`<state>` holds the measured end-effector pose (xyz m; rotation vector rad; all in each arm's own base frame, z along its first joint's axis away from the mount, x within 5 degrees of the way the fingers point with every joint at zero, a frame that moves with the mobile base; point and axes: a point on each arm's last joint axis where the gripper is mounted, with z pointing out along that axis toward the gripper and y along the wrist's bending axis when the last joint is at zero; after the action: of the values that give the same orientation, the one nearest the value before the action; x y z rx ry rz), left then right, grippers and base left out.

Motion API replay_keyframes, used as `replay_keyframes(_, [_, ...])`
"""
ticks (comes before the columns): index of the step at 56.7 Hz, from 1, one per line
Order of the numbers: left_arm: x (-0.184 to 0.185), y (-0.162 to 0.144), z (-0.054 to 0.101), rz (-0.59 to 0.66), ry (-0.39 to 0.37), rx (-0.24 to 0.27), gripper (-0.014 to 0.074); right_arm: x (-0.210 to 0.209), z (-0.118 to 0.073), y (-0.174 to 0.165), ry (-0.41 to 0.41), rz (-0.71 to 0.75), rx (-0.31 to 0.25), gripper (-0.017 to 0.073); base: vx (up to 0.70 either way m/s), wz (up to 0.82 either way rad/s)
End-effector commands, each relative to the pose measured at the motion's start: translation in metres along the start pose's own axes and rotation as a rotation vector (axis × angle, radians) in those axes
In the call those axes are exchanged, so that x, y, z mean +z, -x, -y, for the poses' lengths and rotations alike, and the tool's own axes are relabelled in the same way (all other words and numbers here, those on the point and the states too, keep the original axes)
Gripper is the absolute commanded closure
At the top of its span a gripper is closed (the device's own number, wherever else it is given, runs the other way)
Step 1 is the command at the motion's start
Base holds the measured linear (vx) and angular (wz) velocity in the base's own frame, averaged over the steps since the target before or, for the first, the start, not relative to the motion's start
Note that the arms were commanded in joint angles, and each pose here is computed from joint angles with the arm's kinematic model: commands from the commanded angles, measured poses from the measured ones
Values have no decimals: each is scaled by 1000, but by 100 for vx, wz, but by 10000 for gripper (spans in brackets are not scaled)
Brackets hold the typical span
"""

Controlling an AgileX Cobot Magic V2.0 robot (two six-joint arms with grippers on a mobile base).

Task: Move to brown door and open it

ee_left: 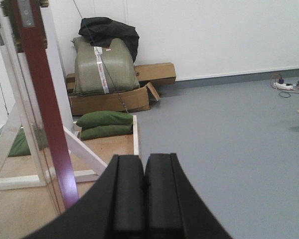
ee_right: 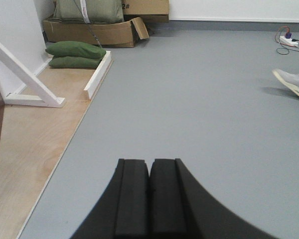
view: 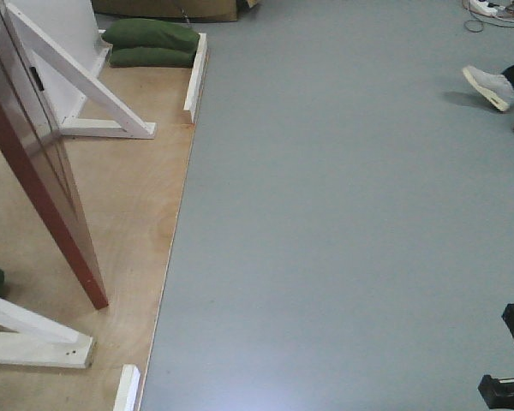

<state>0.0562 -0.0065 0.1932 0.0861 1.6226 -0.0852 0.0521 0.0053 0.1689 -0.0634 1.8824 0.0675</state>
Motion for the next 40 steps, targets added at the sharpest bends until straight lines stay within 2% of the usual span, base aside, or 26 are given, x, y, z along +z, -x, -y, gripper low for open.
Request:
replay_keyframes(1, [-2,14,-1,108,5,-20,597,0,1,6,-7,79,-11,559,44,-3])
replay_keyframes(40, [-2,14,-1,108,5,-20,597,0,1,6,-7,79,-11,559,43,-1])
